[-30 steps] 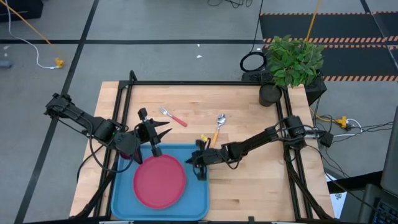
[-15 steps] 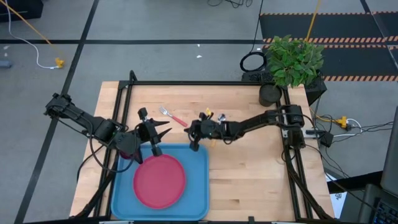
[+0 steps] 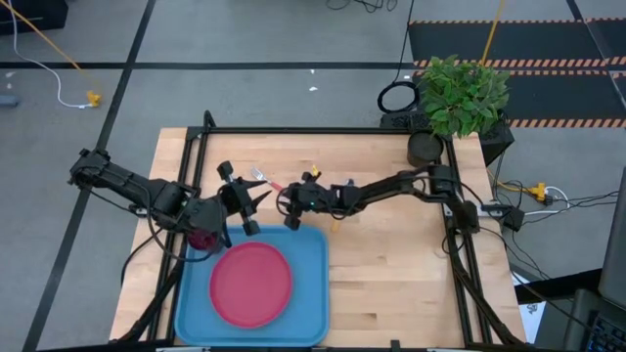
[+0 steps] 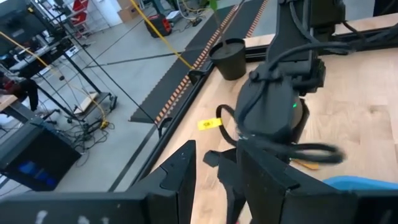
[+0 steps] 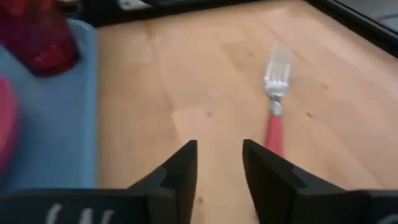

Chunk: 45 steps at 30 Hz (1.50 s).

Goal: Pick and place plate/cup/fork/spoon on tray
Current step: Put the pink fork on the blue serving tray to the right of the pink plate

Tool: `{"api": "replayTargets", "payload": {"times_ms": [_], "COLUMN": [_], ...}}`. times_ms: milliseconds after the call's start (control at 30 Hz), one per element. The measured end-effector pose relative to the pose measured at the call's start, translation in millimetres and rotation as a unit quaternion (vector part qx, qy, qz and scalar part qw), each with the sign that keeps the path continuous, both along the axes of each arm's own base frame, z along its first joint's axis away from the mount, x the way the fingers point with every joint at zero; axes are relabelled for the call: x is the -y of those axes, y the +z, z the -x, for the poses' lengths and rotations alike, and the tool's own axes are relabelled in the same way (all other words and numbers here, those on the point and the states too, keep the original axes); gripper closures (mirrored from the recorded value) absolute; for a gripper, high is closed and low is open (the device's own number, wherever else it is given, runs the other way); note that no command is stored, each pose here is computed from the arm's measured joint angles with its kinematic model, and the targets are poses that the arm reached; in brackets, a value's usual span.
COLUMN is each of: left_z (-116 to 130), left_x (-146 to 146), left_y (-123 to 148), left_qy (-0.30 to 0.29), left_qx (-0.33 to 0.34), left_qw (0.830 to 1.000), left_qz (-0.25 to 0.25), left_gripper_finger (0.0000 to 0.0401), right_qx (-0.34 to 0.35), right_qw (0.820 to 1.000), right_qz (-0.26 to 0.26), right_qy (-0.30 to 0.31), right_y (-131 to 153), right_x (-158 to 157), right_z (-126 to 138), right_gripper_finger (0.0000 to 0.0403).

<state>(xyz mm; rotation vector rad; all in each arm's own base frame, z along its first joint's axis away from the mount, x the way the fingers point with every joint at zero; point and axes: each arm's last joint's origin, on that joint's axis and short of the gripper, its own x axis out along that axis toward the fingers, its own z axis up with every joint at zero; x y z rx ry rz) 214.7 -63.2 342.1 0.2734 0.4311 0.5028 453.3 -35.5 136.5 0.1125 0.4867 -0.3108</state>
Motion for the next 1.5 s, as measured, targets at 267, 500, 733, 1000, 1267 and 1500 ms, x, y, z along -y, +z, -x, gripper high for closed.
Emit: {"api": "replayTargets", "payload": {"times_ms": [267, 500, 733, 1000, 1267, 1500], "left_z": [0, 0, 0, 0, 0, 0], "left_x": [0, 0, 0, 0, 0, 0], "left_y": [0, 0, 0, 0, 0, 0], "left_qy": [-0.003, -0.003, -0.003, -0.005, -0.005, -0.005], "left_qx": [-0.004, -0.004, -0.005, -0.008, -0.008, -0.008], "left_qw": [1.0, 1.0, 1.0, 1.0, 1.0, 1.0], "left_qz": [-0.005, -0.005, -0.005, -0.01, -0.01, -0.009], "left_gripper_finger": [0.0281, 0.0281, 0.0281, 0.0281, 0.0281, 0.0281], "right_qx": [-0.016, -0.012, -0.01, -0.04, -0.062, -0.066], "right_qw": [0.999, 0.999, 0.998, 0.997, 0.996, 0.995], "right_qz": [-0.013, 0.006, 0.024, 0.04, 0.03, 0.005], "right_qy": [-0.028, -0.034, -0.056, -0.059, -0.065, -0.075], "right_y": [-5, -28, -36, -40, -52, -58], "right_x": [19, 14, 14, 15, 15, 14], "right_z": [2, -3, -5, -2, 0, 1], "right_gripper_finger": [0.0225, 0.0213, 0.0213, 0.0214, 0.0226, 0.0299]}}
